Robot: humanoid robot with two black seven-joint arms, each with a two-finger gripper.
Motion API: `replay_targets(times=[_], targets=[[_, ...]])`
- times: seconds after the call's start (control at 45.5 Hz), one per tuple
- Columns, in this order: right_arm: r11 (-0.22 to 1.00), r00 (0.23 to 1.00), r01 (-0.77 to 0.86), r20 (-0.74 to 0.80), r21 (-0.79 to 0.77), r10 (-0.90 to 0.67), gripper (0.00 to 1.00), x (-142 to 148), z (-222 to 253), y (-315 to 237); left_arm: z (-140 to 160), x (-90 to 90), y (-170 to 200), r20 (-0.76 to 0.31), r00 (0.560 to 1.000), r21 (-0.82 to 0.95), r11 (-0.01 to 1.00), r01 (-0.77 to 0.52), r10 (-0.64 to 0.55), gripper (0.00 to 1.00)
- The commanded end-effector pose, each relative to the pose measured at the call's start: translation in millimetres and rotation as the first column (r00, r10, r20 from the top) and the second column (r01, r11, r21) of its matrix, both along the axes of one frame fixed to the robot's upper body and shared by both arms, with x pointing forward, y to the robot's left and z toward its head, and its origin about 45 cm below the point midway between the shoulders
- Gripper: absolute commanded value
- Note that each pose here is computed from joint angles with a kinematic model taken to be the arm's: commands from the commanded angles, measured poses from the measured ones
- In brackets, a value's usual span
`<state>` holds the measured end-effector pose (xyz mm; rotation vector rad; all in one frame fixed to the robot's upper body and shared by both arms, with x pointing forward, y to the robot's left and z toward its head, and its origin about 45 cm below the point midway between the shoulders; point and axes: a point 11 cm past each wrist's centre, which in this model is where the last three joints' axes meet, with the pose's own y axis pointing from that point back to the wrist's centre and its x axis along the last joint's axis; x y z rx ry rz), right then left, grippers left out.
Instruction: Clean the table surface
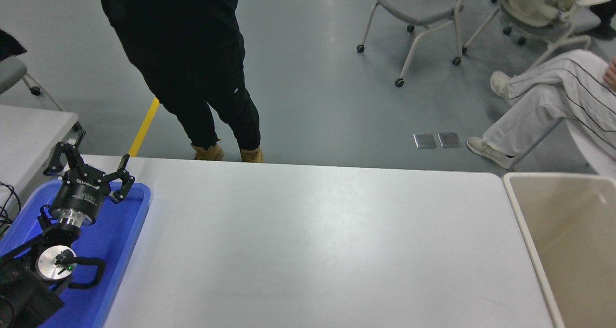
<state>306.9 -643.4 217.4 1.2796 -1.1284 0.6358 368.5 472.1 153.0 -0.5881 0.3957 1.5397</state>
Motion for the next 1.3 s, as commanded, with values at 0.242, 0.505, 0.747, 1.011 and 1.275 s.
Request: replay_targets(times=[0.242,0.505,0.747,1.011,1.275], targets=[[0.943,0.947,0.322,-0.027,0.088,-0.32,0.0,-22.9,-96.8,27.1,0.0,-0.1,0.3,0.0,1.0,0.001,1.0,-0.001,0.001,1.0],[0.883,0.884,0.464,-0.101,0.067,-0.457,0.0,-26.6,-121.6,38.7,0.0,0.1,-0.1,0.0,1.0,0.0,1.0,0.0,0.0,1.0],[0.841,0.834,0.54,-0.166,0.042,-0.527,0.0,-30.7,-140.0,51.3,0.0,0.0,-0.1,0.0,1.0,0.0,1.0,0.0,0.0,1.0],[0.804,0.802,0.591,-0.155,0.068,-0.577,0.64,-31.7,-138.3,48.6,0.0,0.0,-0.1,0.0,1.0,0.0,1.0,0.0,0.0,1.0],[0.769,0.778,0.628,-0.124,0.123,-0.616,0.99,-31.7,-134.3,44.7,0.0,0.0,-0.1,0.0,1.0,0.0,1.0,0.0,0.0,1.0]])
